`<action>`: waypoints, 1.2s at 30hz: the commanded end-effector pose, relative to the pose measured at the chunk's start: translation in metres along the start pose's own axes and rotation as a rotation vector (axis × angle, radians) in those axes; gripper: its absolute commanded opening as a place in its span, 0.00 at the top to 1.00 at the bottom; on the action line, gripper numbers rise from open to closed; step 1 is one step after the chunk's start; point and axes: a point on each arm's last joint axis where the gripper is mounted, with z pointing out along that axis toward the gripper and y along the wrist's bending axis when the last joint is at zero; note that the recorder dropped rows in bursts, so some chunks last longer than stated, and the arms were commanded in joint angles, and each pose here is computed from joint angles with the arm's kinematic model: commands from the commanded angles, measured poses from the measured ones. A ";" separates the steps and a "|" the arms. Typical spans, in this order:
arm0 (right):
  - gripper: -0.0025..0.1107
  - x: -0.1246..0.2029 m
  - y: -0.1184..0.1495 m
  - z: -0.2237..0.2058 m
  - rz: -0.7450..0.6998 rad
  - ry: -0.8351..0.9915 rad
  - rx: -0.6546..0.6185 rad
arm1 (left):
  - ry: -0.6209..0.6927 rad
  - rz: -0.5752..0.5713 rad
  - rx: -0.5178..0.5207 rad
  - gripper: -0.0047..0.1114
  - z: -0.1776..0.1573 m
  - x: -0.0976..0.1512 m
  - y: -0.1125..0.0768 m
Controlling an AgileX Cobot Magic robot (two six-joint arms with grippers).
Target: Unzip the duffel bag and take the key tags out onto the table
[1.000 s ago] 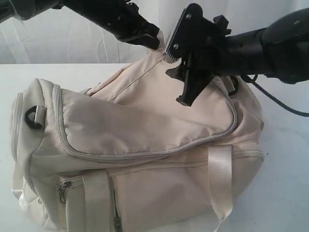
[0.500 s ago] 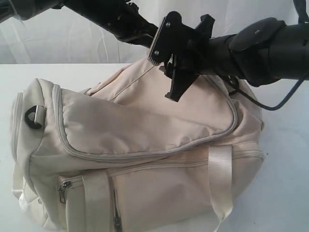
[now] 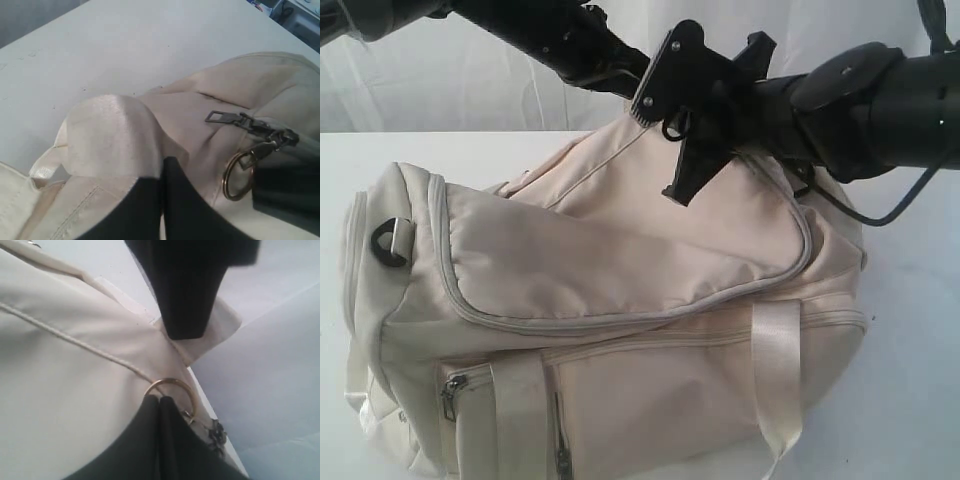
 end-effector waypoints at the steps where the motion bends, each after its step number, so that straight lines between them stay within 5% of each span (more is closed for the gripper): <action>1: 0.98 -0.007 -0.010 -0.017 0.055 -0.025 0.053 | -0.079 -0.006 0.050 0.96 -0.021 -0.017 -0.018; 7: 0.98 -0.007 -0.016 -0.039 0.080 -0.032 0.115 | -0.072 -0.002 0.035 0.96 -0.021 -0.017 -0.017; 13: 0.95 -0.009 -0.005 -0.038 0.035 -0.060 0.000 | -0.073 -0.006 0.036 0.96 -0.021 -0.017 -0.017; 21: 0.43 0.005 0.011 -0.011 -0.065 -0.004 -0.067 | -0.073 -0.006 0.036 0.96 -0.021 -0.017 -0.017; 27: 0.46 0.004 0.006 0.008 -0.022 0.012 -0.033 | -0.067 -0.004 0.040 0.96 -0.021 -0.016 -0.017; 36: 0.76 0.004 0.004 0.015 0.055 0.020 -0.011 | -0.067 -0.002 0.040 0.96 -0.021 -0.016 -0.017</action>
